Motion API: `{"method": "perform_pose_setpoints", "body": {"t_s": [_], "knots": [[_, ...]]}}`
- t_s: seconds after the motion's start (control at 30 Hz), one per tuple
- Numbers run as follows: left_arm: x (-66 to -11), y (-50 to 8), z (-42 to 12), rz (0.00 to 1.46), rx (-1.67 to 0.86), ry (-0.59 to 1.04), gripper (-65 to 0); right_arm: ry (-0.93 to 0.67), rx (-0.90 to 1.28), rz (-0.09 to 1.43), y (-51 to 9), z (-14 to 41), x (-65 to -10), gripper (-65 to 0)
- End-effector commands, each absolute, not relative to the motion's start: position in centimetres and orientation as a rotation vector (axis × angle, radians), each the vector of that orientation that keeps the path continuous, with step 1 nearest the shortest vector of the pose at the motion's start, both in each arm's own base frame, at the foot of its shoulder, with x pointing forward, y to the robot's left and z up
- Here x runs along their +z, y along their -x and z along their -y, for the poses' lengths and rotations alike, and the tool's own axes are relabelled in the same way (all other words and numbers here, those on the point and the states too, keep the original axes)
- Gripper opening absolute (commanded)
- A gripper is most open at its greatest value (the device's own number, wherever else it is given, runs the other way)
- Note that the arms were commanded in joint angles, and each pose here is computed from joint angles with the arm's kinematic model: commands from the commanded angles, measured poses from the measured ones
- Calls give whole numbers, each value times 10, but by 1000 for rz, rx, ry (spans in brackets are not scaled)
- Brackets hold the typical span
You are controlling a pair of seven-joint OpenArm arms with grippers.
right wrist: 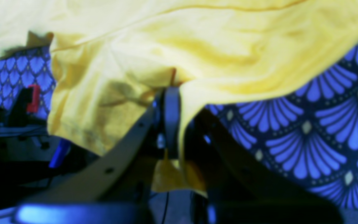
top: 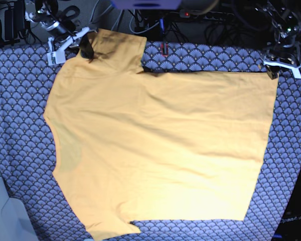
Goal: Fold the T-shirt properly
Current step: 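Grasp the shoulder corners of the yellow shirt with both grippers, then lift the shoulder edge and pull it across the shirt toward the hem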
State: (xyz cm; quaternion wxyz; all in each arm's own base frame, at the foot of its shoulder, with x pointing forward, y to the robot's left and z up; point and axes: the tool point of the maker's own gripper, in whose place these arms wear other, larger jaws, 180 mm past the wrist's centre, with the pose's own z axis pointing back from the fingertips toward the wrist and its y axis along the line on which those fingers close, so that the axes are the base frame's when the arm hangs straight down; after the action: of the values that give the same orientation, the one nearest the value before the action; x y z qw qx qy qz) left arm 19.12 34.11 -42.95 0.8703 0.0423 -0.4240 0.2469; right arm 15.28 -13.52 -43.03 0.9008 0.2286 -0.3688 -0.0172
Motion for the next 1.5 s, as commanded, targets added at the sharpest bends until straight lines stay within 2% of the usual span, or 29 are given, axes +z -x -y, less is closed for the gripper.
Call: {"method": "perform_pose_setpoints", "body": {"t_s": [0.0, 0.4, 0.47, 0.53, 0.67, 0.7, 0.9, 1.23, 1.47], "knots": [[-433, -193, -335, 860, 495, -75, -320, -464, -17, 759, -152, 138, -429, -650], [-436, -205, -315, 859, 457, -26, -322, -464, -17, 759, -152, 138, -429, -650], [-436, -205, -315, 859, 457, -26, -337, -464, -17, 759, -152, 138, -429, -650], [-436, -206, -315, 863, 457, -25, -409, -464, -17, 759, -152, 138, -429, -650], [-434, -211, -315, 869, 453, -26, -622, -464, -16, 759, -152, 138, -429, -650], [-434, -211, -315, 869, 453, -26, -650, -464, -16, 759, -152, 138, -429, -650], [-432, -209, -315, 872, 452, -28, -650, -461, 3, 770, -155, 140, -424, -650], [-397, -215, -319, 874, 381, -76, -650, -467, 100, 896, -181, 133, -377, -650], [-374, -234, -330, 880, 339, -111, -650, -380, 91, 932, -202, 165, -367, -650]]}}
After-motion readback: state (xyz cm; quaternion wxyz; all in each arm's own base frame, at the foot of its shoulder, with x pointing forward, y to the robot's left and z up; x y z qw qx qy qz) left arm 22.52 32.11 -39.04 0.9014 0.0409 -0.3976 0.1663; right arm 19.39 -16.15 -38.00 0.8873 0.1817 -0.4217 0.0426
